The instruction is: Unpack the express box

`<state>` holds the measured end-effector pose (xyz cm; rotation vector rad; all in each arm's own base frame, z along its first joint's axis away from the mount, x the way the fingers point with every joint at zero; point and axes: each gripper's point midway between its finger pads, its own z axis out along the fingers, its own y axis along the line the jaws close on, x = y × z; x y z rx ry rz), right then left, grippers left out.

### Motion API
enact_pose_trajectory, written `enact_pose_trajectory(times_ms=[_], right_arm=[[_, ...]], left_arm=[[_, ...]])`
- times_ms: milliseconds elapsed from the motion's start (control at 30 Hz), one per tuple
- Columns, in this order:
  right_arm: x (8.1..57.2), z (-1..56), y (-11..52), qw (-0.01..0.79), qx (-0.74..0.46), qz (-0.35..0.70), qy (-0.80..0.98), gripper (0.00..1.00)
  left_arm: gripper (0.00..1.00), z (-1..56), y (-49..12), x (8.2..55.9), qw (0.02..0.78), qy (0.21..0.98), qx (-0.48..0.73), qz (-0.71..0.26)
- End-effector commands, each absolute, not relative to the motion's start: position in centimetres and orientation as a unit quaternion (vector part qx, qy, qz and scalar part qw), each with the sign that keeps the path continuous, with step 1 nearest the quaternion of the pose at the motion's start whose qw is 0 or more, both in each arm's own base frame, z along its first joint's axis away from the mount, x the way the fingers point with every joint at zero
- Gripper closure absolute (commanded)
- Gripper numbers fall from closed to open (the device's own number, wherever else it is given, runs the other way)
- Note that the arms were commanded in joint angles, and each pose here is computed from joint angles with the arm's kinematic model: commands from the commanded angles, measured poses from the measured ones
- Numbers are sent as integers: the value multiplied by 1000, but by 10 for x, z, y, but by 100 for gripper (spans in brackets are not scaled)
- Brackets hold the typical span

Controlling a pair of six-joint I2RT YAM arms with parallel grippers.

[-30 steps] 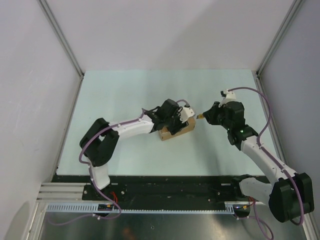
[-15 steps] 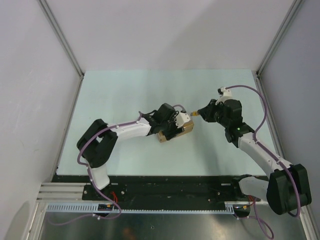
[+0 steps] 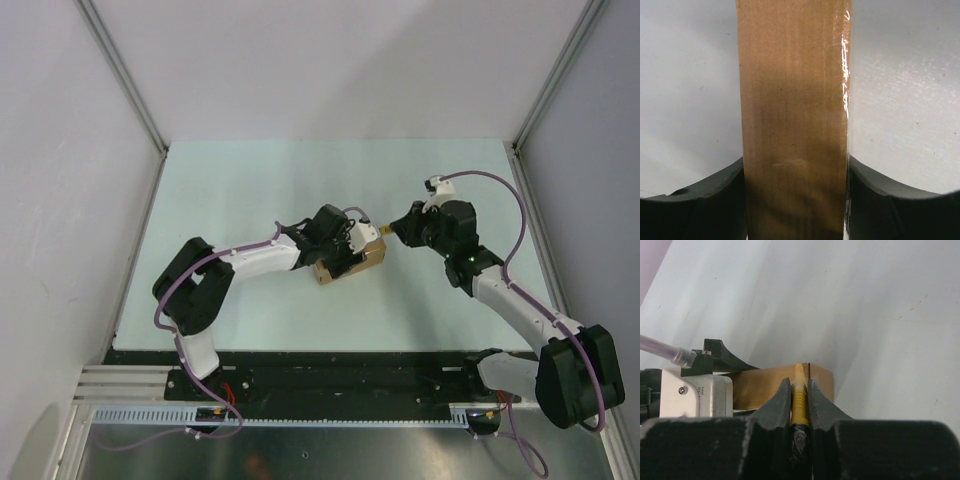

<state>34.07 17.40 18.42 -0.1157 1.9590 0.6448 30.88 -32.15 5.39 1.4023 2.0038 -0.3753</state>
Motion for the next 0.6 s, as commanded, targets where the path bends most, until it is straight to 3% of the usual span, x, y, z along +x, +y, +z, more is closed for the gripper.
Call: enact_pose_trajectory(times_ms=[0, 567], right_arm=[[350, 203, 178, 544, -63, 255, 797, 100], [355, 206, 168, 556, -52, 234, 796, 100]], left_arm=[[34, 53, -311, 306, 320, 750, 563, -134], [34, 49, -309, 307, 316, 754, 562, -127]])
